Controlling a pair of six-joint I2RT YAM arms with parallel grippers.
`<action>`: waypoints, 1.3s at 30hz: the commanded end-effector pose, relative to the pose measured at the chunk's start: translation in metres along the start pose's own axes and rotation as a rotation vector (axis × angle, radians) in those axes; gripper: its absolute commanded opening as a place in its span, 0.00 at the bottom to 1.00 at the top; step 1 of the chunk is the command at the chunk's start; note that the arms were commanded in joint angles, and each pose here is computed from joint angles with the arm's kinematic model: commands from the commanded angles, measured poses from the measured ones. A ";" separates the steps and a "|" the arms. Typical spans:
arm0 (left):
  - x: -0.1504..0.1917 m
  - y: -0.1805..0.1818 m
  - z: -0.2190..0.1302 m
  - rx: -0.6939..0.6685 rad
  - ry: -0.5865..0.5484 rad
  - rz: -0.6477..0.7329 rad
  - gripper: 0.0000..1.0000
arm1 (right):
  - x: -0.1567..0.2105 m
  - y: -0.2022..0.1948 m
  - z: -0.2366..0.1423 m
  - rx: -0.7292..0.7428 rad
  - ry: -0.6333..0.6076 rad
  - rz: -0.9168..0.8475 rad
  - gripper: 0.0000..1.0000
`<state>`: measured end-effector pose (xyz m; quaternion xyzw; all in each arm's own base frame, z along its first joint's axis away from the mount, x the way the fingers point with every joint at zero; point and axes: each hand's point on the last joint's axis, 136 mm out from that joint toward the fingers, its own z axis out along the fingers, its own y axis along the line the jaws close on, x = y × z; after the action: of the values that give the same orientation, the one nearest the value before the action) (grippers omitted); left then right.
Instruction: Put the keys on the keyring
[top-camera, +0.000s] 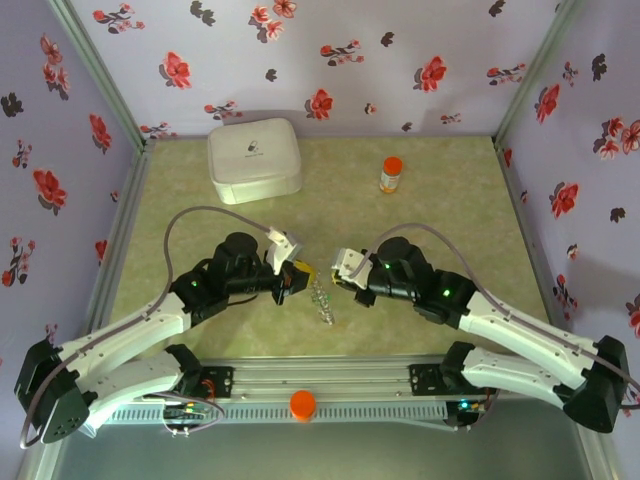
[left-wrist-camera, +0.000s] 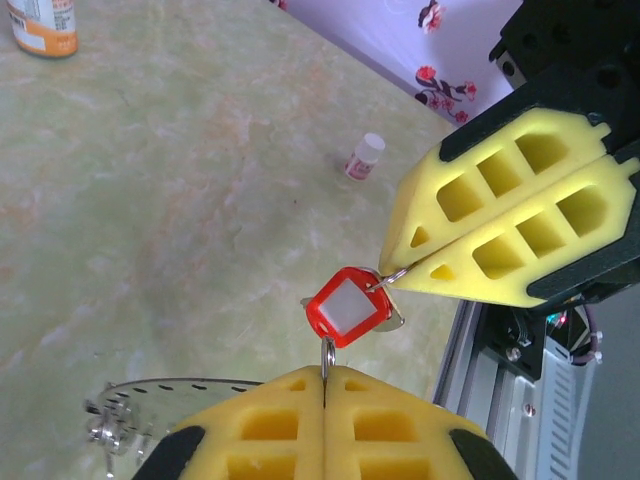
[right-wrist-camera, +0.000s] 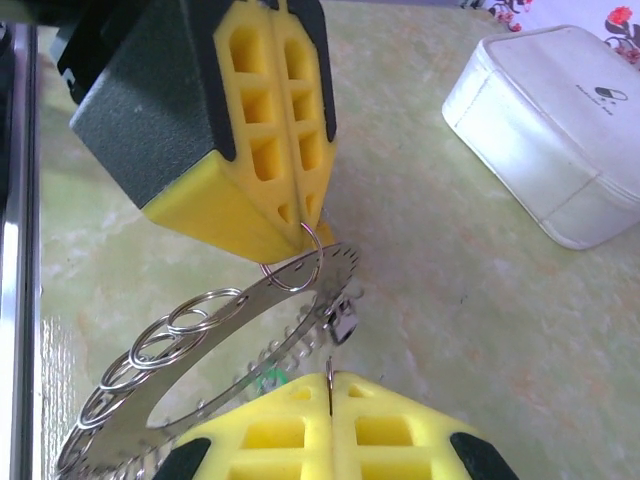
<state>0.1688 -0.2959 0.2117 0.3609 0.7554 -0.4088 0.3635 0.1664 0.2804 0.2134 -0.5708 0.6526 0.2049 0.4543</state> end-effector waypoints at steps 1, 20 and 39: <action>-0.019 -0.011 -0.007 0.023 -0.033 0.056 0.00 | -0.018 0.002 -0.005 -0.013 -0.048 -0.088 0.00; -0.012 -0.012 0.000 -0.017 -0.045 0.323 0.00 | -0.017 0.005 -0.001 0.103 -0.058 -0.389 0.00; -0.013 -0.013 0.007 -0.010 -0.019 0.291 0.00 | -0.013 0.008 0.008 0.092 -0.033 -0.413 0.00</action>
<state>0.1643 -0.3043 0.2063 0.4612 0.7059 -0.3443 0.4128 0.1605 0.2954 0.2194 -0.6640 0.5281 0.0981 0.5202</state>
